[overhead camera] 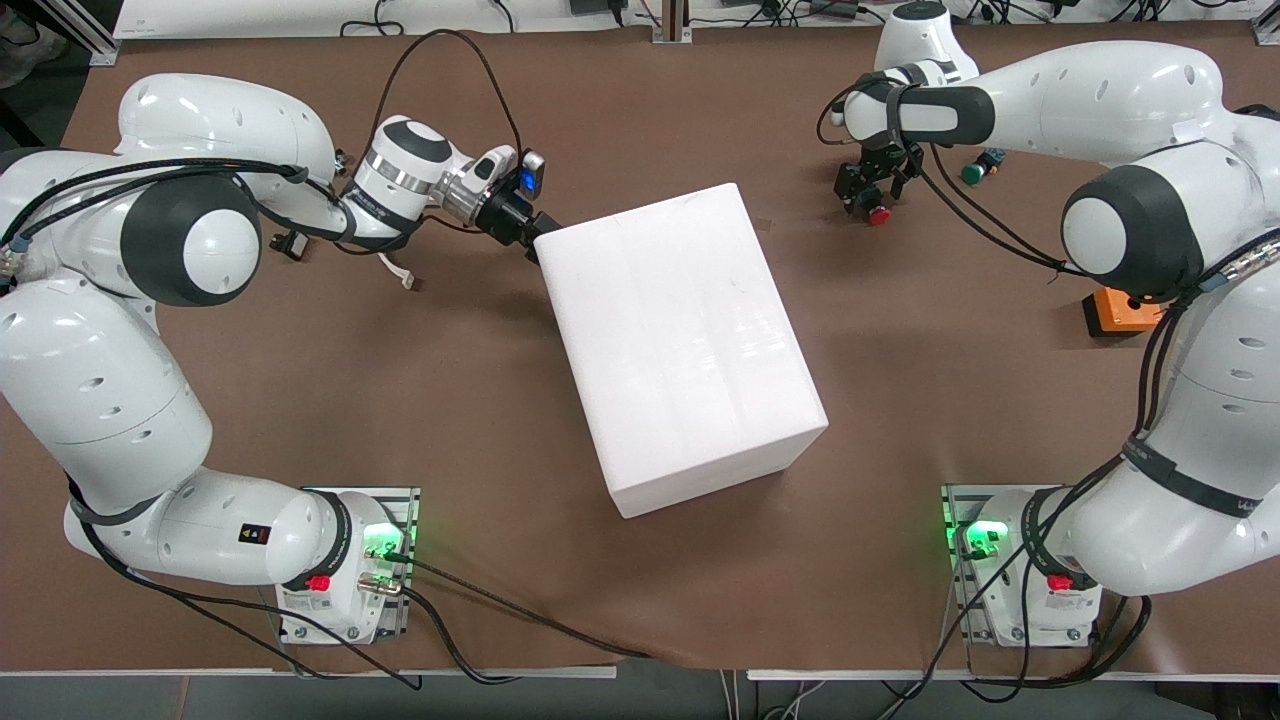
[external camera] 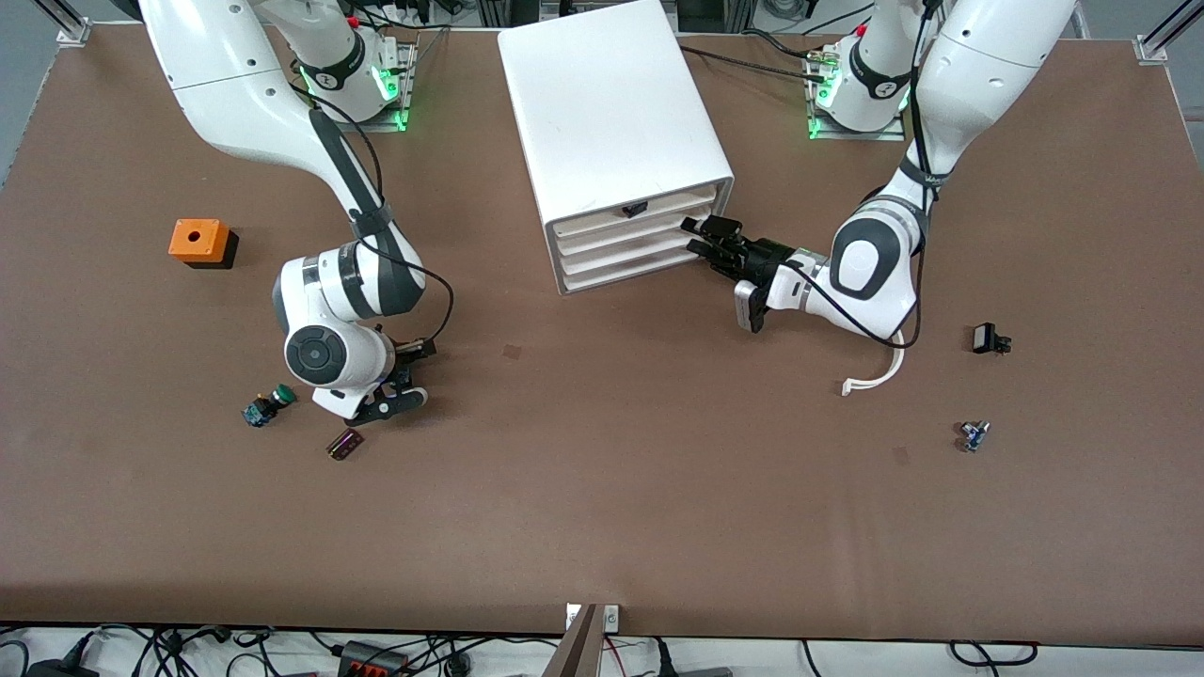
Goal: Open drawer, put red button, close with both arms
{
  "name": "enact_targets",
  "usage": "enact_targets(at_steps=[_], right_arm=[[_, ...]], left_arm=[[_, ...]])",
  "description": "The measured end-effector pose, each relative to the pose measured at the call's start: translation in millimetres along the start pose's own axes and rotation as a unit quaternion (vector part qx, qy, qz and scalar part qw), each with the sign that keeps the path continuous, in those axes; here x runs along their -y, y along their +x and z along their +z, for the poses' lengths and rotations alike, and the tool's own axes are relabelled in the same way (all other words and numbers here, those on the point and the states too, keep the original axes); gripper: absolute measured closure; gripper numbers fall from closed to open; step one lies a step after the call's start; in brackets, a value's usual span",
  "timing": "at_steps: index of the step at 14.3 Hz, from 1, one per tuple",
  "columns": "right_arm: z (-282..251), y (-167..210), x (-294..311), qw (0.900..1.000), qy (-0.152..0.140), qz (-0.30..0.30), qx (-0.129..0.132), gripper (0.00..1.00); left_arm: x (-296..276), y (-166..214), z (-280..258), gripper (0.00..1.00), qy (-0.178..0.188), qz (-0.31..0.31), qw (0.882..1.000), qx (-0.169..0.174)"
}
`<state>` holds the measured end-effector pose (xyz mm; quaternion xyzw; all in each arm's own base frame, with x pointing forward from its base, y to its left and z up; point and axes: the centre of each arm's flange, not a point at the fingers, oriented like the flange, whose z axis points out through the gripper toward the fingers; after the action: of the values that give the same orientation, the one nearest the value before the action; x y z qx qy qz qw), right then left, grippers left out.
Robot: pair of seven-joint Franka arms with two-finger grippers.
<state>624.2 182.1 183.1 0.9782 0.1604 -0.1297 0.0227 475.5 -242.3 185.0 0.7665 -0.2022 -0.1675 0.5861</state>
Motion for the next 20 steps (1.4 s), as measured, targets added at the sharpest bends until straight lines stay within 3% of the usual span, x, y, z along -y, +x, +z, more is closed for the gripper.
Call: enact_targets(at_steps=[2,4,5,7,8,16,18,20], right_arm=[[1,0,-2,1.0,0.0,-0.013,0.001,0.04],[1,0,-6,1.0,-0.001,-0.022,0.001,0.22],[1,0,-9,1.0,0.0,-0.021,0.001,0.22],[1,-1,-13,1.0,0.0,-0.02,0.001,0.41],[1,-1,-13,1.0,0.0,-0.019,0.001,0.44],[6,0,-13,1.0,0.001,-0.019,0.003,0.46],[5,1,-13,1.0,0.001,-0.019,0.002,0.6],[-5,6,-14,1.0,0.0,-0.02,-0.009,0.6]], left_arm=[[-2,-2,12,0.59,-0.016,-0.005,1.0,-0.006],[-1,-6,22,0.67,-0.023,-0.009,1.0,-0.001],[-1,-8,24,0.67,-0.025,-0.008,1.0,0.001],[0,-9,25,0.85,-0.025,-0.003,1.0,0.0],[0,-9,25,0.89,-0.025,-0.001,1.0,-0.002],[17,24,-26,0.89,-0.02,0.015,0.998,-0.051],[24,40,-48,0.89,-0.019,0.022,0.997,-0.066],[30,51,-66,0.85,-0.013,0.027,0.996,-0.08]])
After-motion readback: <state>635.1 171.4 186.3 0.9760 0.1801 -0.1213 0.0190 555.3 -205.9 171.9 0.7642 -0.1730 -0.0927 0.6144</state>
